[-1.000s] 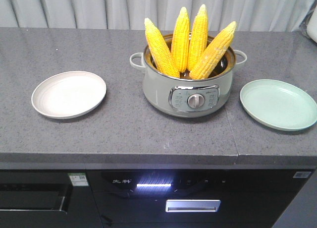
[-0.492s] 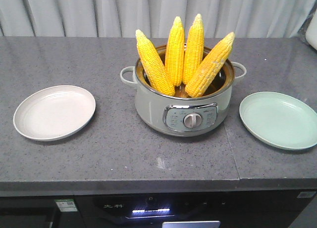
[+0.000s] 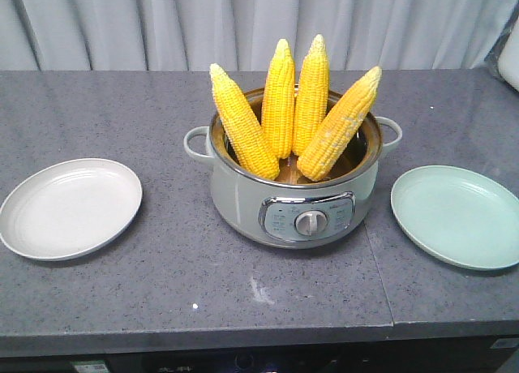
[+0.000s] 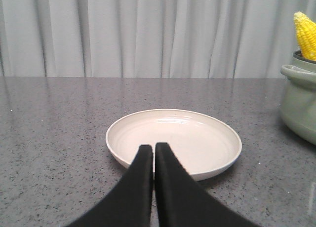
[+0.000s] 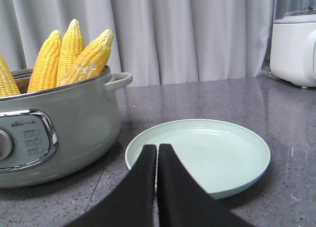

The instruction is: Distribute corn equally

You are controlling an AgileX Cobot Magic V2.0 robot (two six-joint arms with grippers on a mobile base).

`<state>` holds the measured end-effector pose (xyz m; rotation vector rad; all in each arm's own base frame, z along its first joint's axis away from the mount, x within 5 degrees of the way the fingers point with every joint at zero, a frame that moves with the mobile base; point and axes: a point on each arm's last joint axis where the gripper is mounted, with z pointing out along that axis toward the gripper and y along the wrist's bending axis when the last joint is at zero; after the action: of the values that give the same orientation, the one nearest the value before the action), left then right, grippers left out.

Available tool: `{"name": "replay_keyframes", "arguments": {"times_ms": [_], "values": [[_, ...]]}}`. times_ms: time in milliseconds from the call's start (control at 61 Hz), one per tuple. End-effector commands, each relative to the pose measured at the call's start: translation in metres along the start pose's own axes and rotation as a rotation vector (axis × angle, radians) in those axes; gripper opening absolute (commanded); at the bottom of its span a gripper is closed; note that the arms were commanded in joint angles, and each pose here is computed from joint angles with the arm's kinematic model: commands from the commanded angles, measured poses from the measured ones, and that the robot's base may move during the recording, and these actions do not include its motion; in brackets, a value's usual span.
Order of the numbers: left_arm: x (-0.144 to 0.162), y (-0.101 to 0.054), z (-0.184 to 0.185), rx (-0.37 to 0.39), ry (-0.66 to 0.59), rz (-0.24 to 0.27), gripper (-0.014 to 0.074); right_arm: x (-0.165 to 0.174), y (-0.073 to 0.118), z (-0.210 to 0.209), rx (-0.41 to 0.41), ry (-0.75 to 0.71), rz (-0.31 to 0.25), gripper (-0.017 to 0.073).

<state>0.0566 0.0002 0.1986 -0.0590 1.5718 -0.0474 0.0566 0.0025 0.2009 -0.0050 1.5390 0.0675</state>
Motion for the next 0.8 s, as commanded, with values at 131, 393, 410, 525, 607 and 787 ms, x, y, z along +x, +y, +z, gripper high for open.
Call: {"name": "replay_keyframes", "arguments": {"times_ms": [131,393,410,525,607,787], "values": [[-0.0153,-0.0008,-0.0027,0.009,-0.113,-0.009,-0.0006,-0.0011,0.0003,-0.0001,-0.002,-0.065,-0.021,-0.0002],[-0.0153,-0.0008,-0.0027,0.009,-0.113,-0.009,-0.0006,-0.0011,0.0003,-0.0001,-0.002,-0.065,-0.021,-0.0002],[-0.0153,-0.0008,-0.0027,0.009,-0.113,-0.009,-0.0006,-0.0011,0.0003,-0.0001,-0.002,-0.065,-0.021,-0.0002],[-0.0153,-0.0008,-0.0027,0.009,-0.113,-0.009,-0.0006,-0.0011,0.0003,-0.0001,-0.002,-0.065,-0.021,-0.0002],[-0.0153,-0.0008,-0.0027,0.009,-0.113,-0.009,-0.0006,-0.0011,0.0003,-0.0001,-0.002,-0.065,-0.021,-0.0002],[-0.0153,-0.0008,-0.0027,0.009,-0.113,-0.009,-0.0006,-0.0011,0.0003,-0.0001,-0.002,-0.065,-0.021,-0.0002]]}}
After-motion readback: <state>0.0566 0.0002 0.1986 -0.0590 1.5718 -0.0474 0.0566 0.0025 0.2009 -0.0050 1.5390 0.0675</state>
